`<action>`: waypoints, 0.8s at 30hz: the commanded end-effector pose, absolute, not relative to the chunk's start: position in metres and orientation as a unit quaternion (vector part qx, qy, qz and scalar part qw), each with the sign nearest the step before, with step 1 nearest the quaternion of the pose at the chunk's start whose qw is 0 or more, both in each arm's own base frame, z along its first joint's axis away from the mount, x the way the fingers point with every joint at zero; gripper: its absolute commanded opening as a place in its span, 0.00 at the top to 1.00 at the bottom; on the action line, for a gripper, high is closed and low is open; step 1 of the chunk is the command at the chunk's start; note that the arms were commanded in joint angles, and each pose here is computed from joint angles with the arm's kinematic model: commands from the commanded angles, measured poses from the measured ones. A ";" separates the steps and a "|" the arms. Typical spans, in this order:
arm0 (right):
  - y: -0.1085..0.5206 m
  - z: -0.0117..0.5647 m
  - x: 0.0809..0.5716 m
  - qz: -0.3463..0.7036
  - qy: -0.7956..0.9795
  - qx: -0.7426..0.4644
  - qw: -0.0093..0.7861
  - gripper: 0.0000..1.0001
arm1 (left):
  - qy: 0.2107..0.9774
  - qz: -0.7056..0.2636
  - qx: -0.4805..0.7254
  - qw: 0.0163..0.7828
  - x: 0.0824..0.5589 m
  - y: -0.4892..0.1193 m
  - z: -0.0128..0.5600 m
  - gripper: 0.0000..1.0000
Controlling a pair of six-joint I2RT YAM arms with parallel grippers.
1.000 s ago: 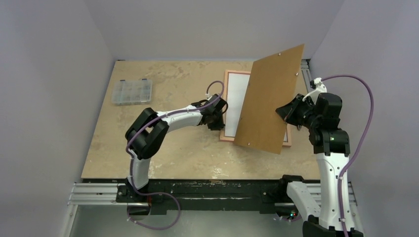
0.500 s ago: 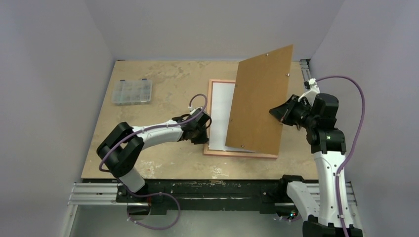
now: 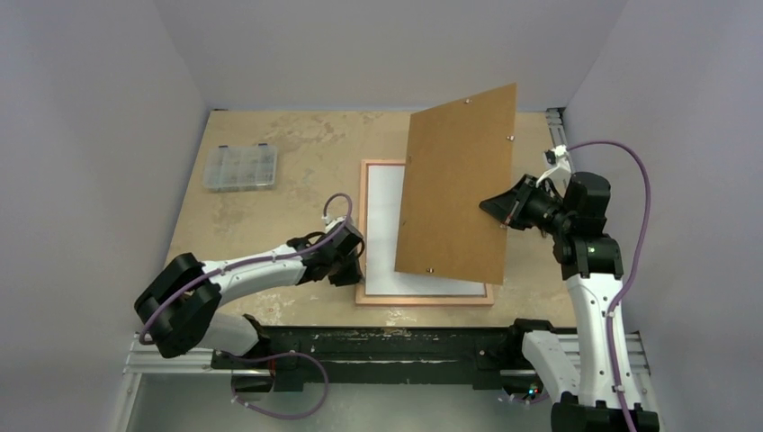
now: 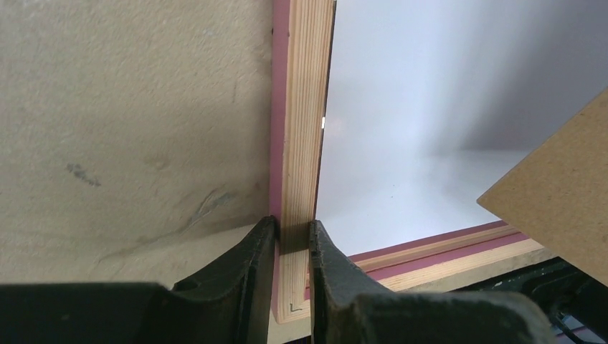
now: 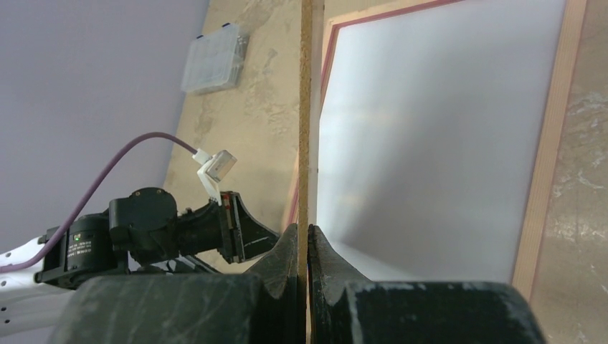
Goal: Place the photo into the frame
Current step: Move the photo frame to the center of the board.
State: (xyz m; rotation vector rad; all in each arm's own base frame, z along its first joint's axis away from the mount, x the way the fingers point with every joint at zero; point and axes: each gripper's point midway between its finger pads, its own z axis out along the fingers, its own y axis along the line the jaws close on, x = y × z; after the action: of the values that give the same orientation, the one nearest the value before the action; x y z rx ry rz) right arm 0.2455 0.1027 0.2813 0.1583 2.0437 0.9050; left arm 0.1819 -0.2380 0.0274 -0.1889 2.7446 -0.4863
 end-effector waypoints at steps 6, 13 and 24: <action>0.115 0.315 0.245 0.401 0.781 0.013 0.478 1.00 | 0.964 -0.164 -0.045 0.203 0.164 -0.207 0.069 0.37; 0.121 0.304 0.245 0.422 0.780 0.002 0.462 1.00 | 0.936 -0.212 -0.039 0.278 0.179 -0.210 0.135 0.06; 0.127 0.293 0.251 0.445 0.781 0.003 0.438 1.00 | 0.919 -0.273 -0.018 0.284 0.176 -0.228 0.168 0.07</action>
State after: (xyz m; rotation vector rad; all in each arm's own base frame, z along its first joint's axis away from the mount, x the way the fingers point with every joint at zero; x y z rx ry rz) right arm 0.2474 0.1189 0.2599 0.1268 2.0691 1.0609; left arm 0.1744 -0.2136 0.1326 -0.1022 2.5216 -0.6165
